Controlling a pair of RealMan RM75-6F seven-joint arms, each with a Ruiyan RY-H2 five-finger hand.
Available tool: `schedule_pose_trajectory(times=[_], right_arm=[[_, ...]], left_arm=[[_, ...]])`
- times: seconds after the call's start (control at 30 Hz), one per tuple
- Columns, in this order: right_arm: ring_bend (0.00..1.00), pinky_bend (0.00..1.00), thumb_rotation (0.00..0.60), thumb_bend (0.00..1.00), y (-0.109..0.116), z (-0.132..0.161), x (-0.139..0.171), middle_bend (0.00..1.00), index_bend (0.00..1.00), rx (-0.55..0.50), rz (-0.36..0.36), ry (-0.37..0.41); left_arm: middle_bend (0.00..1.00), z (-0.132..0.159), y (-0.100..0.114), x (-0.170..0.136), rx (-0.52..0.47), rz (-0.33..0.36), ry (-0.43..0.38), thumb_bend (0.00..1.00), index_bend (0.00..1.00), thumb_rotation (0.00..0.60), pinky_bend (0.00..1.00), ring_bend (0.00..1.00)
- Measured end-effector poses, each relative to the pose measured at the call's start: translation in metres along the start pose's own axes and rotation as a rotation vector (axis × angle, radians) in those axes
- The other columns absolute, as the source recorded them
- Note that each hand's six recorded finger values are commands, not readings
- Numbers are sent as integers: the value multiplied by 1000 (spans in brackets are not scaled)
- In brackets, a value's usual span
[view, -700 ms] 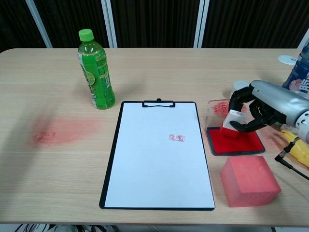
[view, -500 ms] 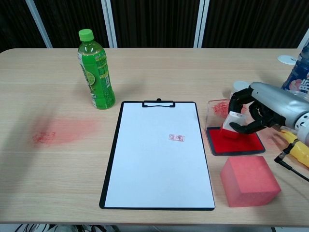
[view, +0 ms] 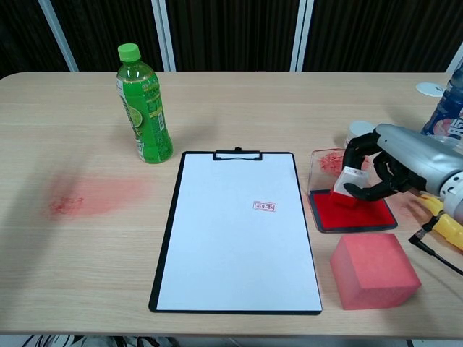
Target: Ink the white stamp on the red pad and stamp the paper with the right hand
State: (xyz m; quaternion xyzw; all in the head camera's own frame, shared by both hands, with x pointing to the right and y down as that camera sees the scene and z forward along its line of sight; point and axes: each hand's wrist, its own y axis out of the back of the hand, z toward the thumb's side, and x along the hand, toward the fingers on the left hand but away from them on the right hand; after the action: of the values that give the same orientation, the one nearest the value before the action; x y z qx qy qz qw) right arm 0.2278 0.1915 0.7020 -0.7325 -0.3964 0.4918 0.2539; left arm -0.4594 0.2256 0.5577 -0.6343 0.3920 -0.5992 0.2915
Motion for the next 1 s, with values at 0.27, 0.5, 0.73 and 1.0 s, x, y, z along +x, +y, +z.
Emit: schedule_pose_trajectory(times=[0.27, 0.5, 0.73, 1.0], right_arm=[[815, 916, 600, 643, -2, 0, -1, 730, 839, -5, 7, -8], [815, 916, 600, 642, -5, 0, -1, 731, 839, -1, 11, -10], [815, 916, 600, 643, -7, 1, -2, 731, 839, -9, 9, -13], [815, 916, 600, 643, -11, 0, -1, 731, 839, -13, 16, -21]], left_arm=[[0, 0, 0, 0, -4, -4, 1, 12, 0, 600, 0, 0], [0, 0, 0, 1, -4, -6, 0, 12, 0, 600, 0, 0], [0, 0, 0, 1, -3, -6, 1, 13, 0, 600, 0, 0], [0, 0, -1, 1, -4, -7, 3, 13, 0, 600, 0, 0]])
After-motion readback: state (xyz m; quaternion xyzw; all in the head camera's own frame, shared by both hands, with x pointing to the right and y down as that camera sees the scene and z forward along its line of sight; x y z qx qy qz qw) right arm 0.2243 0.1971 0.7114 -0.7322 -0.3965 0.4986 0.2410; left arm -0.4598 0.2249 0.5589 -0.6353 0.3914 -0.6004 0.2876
